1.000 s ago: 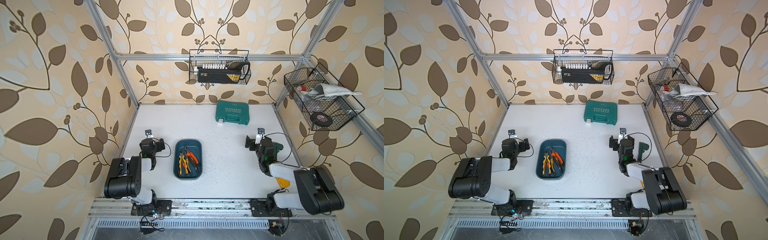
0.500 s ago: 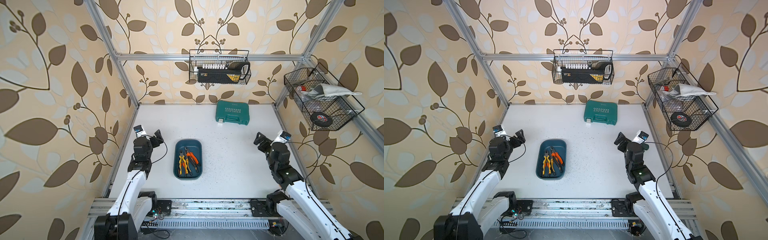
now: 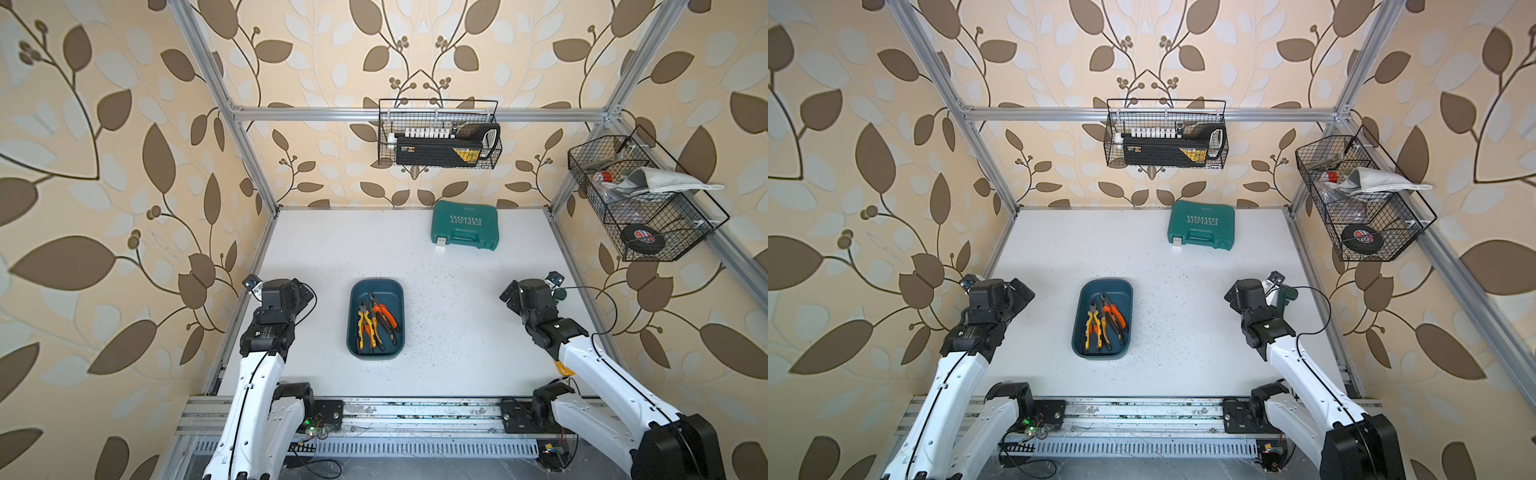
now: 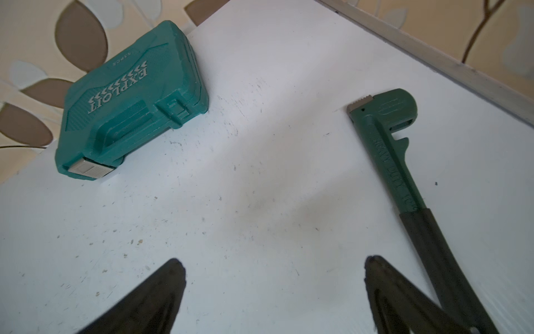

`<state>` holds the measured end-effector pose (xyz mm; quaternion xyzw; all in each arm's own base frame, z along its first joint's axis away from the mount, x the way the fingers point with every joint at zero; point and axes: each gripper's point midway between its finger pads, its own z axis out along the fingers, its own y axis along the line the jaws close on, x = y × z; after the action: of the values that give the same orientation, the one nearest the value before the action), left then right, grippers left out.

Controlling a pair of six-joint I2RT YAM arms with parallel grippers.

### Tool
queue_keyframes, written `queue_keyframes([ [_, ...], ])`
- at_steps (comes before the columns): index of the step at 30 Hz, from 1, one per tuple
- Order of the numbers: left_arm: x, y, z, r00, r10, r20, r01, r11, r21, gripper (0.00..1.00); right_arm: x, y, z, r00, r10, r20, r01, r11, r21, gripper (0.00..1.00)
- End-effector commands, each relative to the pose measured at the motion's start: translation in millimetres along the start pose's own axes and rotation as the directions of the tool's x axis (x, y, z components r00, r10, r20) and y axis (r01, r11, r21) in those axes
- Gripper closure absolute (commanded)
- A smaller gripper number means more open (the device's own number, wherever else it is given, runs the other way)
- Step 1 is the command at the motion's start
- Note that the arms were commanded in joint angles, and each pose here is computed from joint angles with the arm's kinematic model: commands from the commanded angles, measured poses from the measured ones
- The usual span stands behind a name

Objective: Take the pliers out of the storage box
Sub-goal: Pick up the pliers from the storage box.

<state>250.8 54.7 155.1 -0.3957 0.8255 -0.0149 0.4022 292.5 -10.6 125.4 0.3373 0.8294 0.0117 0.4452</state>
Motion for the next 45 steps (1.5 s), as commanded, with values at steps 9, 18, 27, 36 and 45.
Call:
queue_keyframes([
  [9, 33, 22, 13, 0.972, -0.221, -0.084, 0.213, 0.972, -0.095, 0.01, 30, 72, -1, 0.97, -0.244, 0.022, 0.244, 0.951, -0.192, 0.01],
  [18, 89, -71, -35, 0.893, 0.118, -0.435, 0.057, 0.928, 0.368, 0.09, 46, 106, 0, 0.938, -0.345, -0.028, 0.324, 0.904, -0.278, 0.06],
  [27, 139, -96, -83, 0.739, 0.414, -0.531, -0.258, 0.903, 0.345, 0.22, 52, 101, 7, 0.921, -0.38, -0.081, 0.355, 0.907, -0.225, 0.1],
  [36, 157, -93, -83, 0.676, 0.42, -0.606, -0.32, 0.908, 0.271, 0.29, 55, 95, 9, 0.925, -0.371, -0.087, 0.348, 0.914, -0.207, 0.1],
  [45, 162, -102, -81, 0.704, 0.35, -0.618, -0.248, 0.937, 0.248, 0.35, 61, 97, 17, 0.917, -0.381, -0.116, 0.356, 0.915, -0.19, 0.1],
])
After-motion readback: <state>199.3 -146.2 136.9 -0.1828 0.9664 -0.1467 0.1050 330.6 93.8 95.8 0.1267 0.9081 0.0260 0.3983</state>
